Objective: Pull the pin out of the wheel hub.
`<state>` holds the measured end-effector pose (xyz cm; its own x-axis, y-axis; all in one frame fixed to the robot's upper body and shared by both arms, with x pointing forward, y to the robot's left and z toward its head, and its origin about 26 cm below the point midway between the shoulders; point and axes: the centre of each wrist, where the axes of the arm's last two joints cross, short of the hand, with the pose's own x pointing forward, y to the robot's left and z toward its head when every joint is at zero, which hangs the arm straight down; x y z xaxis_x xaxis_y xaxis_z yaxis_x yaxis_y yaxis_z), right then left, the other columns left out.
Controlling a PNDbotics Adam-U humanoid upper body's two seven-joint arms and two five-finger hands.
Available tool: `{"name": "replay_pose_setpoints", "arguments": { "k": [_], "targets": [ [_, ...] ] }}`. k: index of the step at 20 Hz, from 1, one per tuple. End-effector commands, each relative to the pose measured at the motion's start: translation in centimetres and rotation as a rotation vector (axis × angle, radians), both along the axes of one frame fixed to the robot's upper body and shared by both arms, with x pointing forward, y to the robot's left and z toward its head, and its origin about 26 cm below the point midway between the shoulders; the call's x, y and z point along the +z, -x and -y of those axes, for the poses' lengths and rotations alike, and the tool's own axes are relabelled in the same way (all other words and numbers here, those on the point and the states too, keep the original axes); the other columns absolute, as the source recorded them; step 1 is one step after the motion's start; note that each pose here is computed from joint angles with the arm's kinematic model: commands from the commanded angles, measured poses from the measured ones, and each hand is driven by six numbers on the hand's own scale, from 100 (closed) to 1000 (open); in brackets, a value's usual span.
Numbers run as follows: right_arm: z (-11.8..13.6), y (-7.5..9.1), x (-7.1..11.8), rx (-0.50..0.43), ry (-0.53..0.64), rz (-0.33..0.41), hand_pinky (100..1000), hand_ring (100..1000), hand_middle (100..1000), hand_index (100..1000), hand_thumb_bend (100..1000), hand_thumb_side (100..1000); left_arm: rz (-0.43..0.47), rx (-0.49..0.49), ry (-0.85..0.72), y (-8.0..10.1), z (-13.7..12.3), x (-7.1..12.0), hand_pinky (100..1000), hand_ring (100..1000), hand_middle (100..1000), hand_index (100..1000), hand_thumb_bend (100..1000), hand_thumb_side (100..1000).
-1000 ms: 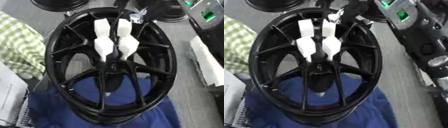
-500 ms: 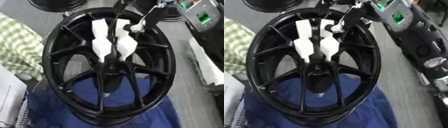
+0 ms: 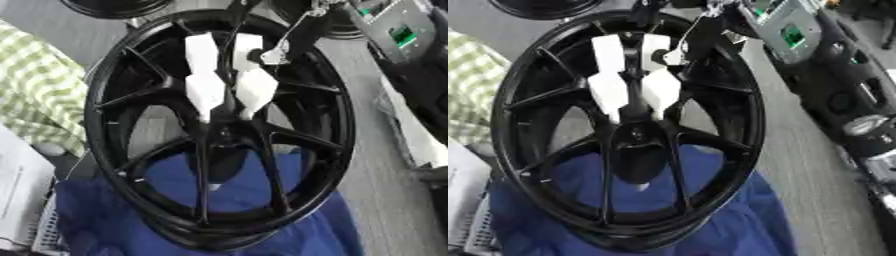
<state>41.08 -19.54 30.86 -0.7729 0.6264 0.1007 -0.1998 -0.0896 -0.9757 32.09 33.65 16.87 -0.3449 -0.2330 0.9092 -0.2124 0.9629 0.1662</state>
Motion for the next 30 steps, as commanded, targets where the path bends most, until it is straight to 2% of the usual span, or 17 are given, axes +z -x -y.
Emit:
{"name": "replay_pose_setpoints", "arguments": {
  "k": [1, 7, 15, 21, 30],
  "targets": [
    [0.4, 0.1, 0.8, -0.031, -0.003, 0.038, 944, 843, 790, 899, 269, 279, 0.025, 0.008, -0.013, 0.1, -0.4, 0.9, 722, 639, 591, 789, 100, 612],
    [0.4, 0.0, 0.7, -0.048, 0.003, 0.052, 943, 843, 789, 898, 275, 275, 0.026, 0.009, -0.013, 0.1, -0.4, 1.0, 722, 637, 591, 789, 100, 612],
    [0.5, 0.0, 0.2, -0.069, 0.055, 0.059, 929, 831, 642, 847, 312, 323, 0.028, 0.012, -0.016, 0.1, -0.4, 1.0, 723, 635, 591, 788, 100, 611],
    [0.7, 0.0, 0.1, -0.072, 0.063, 0.06, 927, 831, 604, 843, 311, 351, 0.03, 0.011, -0.02, 0.1, -0.4, 1.0, 723, 634, 591, 788, 100, 606],
    [0.8, -0.2, -0.2, -0.092, 0.048, 0.046, 921, 823, 538, 812, 247, 377, 0.032, 0.009, -0.023, 0.1, -0.4, 1.0, 724, 633, 591, 786, 100, 605]
  ]
}}
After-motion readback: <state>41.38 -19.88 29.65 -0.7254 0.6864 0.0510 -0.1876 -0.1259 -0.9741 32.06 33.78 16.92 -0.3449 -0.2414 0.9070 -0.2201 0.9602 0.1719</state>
